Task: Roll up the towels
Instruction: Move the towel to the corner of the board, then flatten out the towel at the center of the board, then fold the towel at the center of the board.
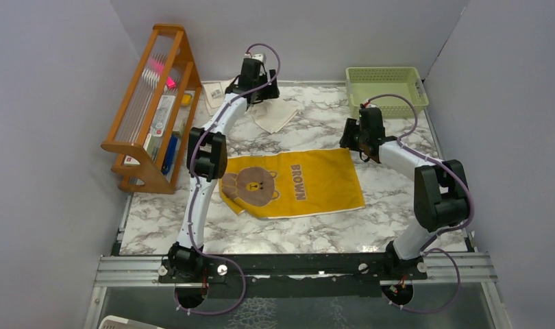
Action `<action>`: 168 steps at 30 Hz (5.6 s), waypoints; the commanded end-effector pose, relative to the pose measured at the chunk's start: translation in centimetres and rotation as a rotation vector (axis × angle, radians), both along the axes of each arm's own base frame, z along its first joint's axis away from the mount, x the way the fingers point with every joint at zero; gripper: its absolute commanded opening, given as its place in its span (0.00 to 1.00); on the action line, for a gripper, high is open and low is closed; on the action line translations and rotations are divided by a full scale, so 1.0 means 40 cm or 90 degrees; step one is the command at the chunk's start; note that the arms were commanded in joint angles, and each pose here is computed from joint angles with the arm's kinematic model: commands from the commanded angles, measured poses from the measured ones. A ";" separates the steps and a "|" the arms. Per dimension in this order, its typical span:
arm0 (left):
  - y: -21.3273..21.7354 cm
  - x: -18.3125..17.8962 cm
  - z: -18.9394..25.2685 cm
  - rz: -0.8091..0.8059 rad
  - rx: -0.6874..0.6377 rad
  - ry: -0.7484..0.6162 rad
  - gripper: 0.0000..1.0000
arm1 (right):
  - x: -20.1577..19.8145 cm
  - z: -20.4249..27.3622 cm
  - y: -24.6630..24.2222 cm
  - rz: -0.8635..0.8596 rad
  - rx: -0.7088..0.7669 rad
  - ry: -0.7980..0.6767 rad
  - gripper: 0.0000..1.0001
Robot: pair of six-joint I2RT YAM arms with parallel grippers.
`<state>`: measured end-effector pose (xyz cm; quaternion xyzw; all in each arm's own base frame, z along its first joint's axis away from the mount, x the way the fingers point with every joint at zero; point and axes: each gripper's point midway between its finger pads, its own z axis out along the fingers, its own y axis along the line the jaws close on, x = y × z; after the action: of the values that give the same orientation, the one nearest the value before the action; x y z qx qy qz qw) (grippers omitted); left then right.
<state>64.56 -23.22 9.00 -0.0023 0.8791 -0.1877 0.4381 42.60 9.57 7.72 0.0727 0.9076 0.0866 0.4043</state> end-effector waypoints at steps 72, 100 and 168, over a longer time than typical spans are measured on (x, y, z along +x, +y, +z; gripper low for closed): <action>0.286 -0.544 -0.154 0.144 0.052 0.152 0.00 | -0.031 -0.101 -0.012 -0.005 0.096 0.072 0.01; 0.110 -0.475 0.044 -0.250 -0.022 0.073 0.15 | 0.055 -0.005 -0.008 -0.007 0.096 0.020 0.04; 0.348 -0.423 -0.164 -0.212 0.093 0.077 0.49 | 0.017 0.104 -0.091 -0.053 0.017 -0.092 0.71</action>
<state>49.09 -8.55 3.81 0.1500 0.9017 -0.1612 0.3720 42.99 5.93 10.95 0.1143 0.8797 0.0822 0.4542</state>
